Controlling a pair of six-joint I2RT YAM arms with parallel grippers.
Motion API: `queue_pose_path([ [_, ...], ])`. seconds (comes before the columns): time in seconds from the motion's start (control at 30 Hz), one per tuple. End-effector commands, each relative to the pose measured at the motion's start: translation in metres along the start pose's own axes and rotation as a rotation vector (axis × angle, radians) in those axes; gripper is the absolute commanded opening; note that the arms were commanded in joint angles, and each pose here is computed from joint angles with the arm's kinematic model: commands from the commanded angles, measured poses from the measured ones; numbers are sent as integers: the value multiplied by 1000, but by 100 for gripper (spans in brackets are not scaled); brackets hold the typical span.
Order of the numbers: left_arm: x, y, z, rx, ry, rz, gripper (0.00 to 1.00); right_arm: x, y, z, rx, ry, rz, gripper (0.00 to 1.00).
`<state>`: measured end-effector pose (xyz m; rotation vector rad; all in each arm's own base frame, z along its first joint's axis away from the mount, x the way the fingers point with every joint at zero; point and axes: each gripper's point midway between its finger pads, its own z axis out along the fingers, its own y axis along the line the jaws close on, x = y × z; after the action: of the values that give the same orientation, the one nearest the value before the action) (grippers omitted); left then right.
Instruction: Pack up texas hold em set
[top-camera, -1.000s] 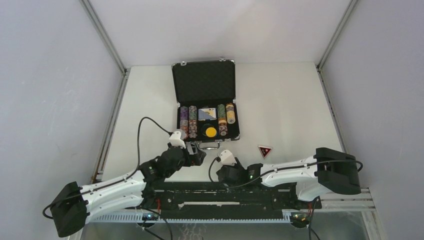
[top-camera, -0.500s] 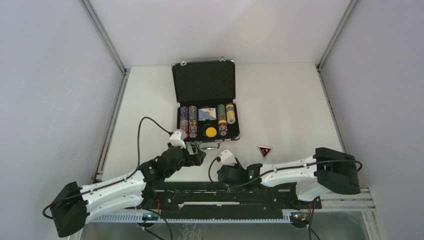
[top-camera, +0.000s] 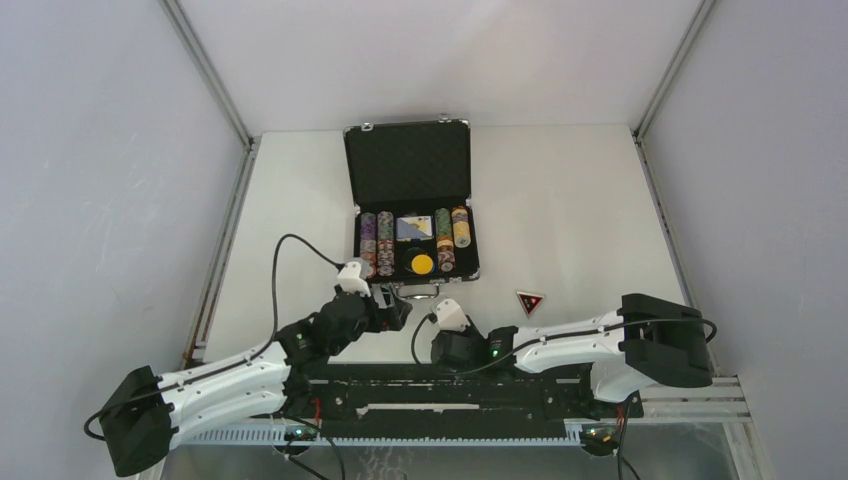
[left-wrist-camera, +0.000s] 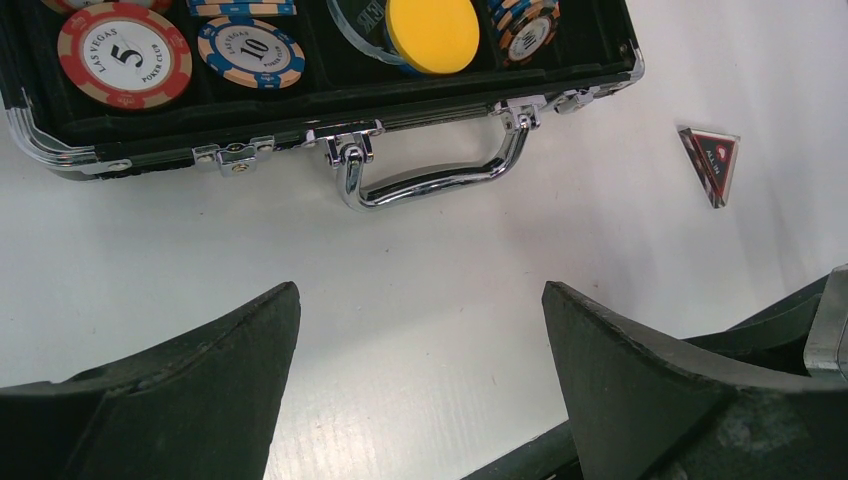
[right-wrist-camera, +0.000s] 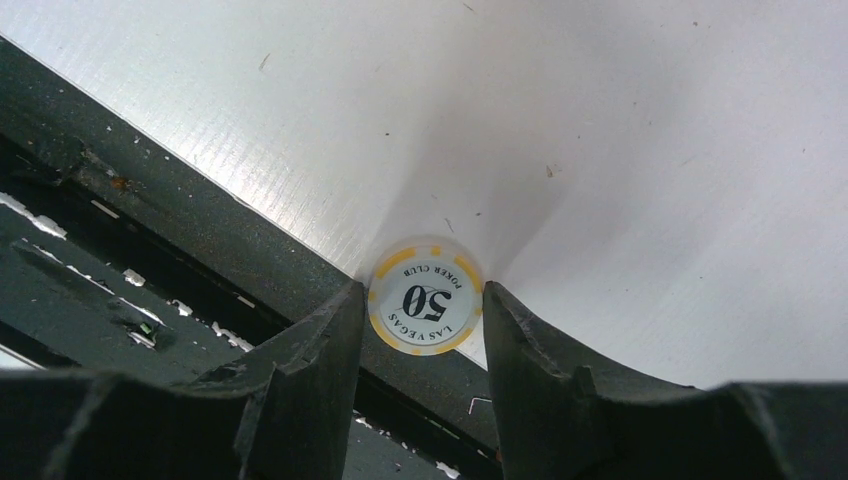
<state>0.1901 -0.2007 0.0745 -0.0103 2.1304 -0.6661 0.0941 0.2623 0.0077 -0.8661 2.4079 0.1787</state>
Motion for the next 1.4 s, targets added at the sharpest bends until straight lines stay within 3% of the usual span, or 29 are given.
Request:
queue_pose_path([
  [0.0, -22, -14, -1, 39, -58, -7, 95, 25, 3, -1, -22, 95, -11, 54],
  [0.37, -20, -13, -1, 37, -56, -10, 95, 27, 5, -3, -26, 98, -10, 60],
  [0.87, -20, -13, 0, 35, -55, -9, 95, 27, 1, -2, -4, 95, 1, 48],
  [1.03, -20, -9, 2, 8, -41, 0, 95, 22, -2, -1, -1, 85, 6, 39],
  [1.37, -31, -12, 5, 8, -32, -9, 95, 6, -12, -6, -6, 48, 26, 38],
])
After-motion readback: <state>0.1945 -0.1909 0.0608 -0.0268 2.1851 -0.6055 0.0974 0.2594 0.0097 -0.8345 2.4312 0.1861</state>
